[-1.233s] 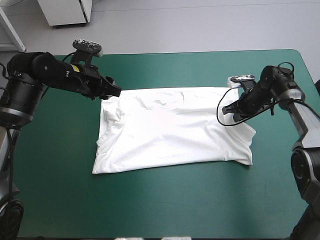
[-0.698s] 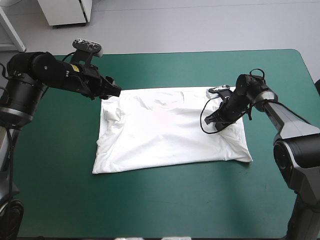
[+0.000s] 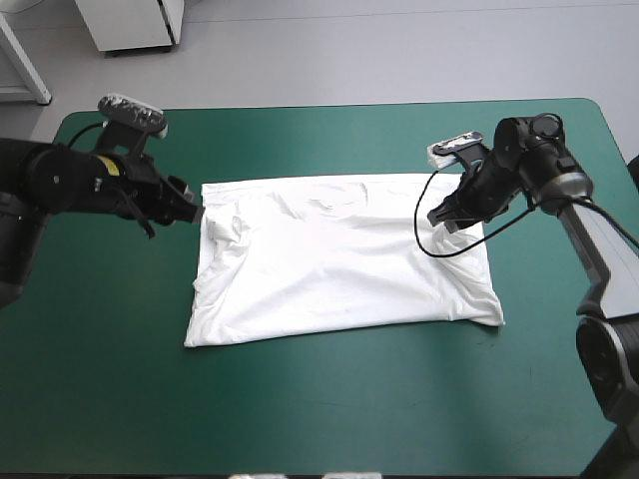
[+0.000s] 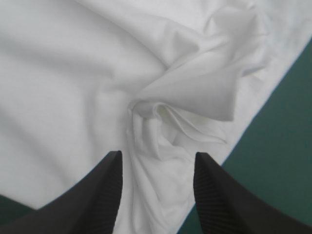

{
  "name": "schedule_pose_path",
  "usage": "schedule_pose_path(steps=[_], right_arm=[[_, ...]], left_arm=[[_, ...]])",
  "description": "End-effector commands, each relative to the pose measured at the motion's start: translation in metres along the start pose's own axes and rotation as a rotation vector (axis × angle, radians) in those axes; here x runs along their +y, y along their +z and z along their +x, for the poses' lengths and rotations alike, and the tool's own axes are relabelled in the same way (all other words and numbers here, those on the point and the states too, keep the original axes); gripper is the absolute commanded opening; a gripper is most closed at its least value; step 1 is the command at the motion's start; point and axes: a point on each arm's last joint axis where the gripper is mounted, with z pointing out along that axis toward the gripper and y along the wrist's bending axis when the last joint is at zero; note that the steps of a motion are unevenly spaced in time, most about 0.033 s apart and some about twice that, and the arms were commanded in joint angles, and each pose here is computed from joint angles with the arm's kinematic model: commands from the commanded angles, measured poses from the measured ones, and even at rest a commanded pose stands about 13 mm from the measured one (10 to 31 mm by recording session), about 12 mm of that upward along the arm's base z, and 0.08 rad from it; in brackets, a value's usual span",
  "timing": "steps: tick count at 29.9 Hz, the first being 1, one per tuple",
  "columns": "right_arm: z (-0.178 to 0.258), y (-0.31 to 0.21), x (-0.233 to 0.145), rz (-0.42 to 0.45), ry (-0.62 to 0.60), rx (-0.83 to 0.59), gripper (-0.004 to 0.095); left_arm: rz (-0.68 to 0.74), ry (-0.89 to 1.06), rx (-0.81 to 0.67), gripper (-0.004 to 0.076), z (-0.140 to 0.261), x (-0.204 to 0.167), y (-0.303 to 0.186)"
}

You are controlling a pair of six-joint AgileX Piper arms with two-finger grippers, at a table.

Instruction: Fold the cloth

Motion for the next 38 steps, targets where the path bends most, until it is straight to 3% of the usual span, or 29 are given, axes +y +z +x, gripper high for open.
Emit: schedule_pose_path(steps=[1,7,12,17,23,38], right_arm=[[0.022,-0.062,0.008,0.080,0.014,-0.100,0.0451],[0.084,-0.096,0.021,0.192,0.061,-0.134,0.0452],[0.139,-0.107,0.030,0.275,0.107,-0.164,0.0451],[0.169,-0.107,0.032,0.330,0.160,-0.116,0.0452],[0.163,-0.090,0.030,0.297,0.164,-0.095,0.0451],[0.138,-0.050,0.019,0.270,0.137,-0.013,0.0451]], left_arm=[[-0.058,-0.009,0.037,0.0393,0.036,-0.003,-0.019],[-0.072,-0.004,0.077,0.0420,0.084,-0.009,-0.015],[-0.102,0.015,0.158,0.0499,0.100,-0.011,0.011],[-0.097,0.032,0.226,0.0505,0.114,-0.017,0.040],[-0.082,0.034,0.297,0.0505,0.133,-0.018,0.075],[-0.008,0.004,0.430,0.0505,0.132,-0.020,0.157]])
